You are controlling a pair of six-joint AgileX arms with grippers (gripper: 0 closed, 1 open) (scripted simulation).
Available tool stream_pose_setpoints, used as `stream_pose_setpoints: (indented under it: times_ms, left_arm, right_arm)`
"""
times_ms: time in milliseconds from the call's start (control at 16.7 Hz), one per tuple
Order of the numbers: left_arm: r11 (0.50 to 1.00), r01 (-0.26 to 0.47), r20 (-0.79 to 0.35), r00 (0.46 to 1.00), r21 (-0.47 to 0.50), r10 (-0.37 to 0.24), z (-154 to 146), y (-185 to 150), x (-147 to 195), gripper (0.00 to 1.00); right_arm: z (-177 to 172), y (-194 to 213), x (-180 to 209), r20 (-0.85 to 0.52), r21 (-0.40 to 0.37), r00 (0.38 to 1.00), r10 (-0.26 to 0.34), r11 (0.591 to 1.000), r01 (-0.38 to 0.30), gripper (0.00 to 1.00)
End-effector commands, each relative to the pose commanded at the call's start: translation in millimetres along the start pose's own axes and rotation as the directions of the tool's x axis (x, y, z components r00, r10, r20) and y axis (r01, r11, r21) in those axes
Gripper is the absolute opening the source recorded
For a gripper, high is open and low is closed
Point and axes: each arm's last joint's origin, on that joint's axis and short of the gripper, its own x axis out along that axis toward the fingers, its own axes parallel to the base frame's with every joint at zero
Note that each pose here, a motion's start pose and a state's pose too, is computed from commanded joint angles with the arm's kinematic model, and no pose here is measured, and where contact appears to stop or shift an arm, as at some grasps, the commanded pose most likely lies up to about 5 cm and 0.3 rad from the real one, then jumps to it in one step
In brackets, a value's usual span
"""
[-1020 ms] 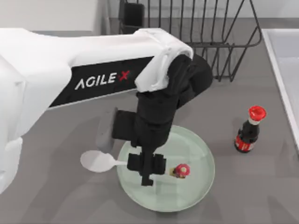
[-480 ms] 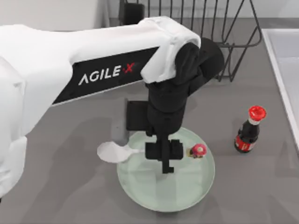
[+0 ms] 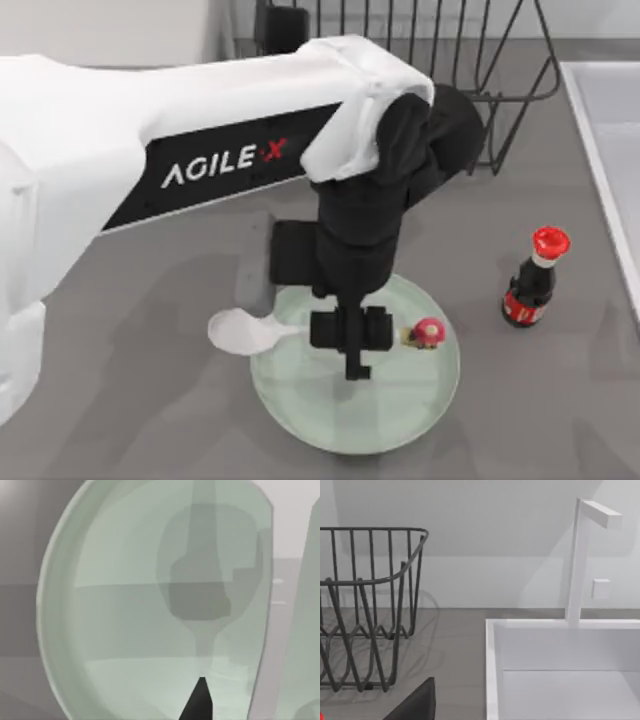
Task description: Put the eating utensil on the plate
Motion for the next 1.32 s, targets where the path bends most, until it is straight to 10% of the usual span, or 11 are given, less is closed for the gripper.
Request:
stream_pose_setpoints:
  times_ms: [600,1320]
  left_arm:
    - [0.995,-0.010,-0.036,0.999,0.103,0.013,-8.0,31.0,-20.7,0.00]
    - [0.998,0.062,-0.056,0.996,-0.005,-0.063,-9.1,-1.0,11.6,0.00]
  right_arm:
    - [0.0,0.0,0.0,0.000,0.000,1.000,0.000,1.000,0.000,1.00]
    - [0.0,0.0,0.0,0.000,0.000,1.000,0.000,1.000,0.000,1.00]
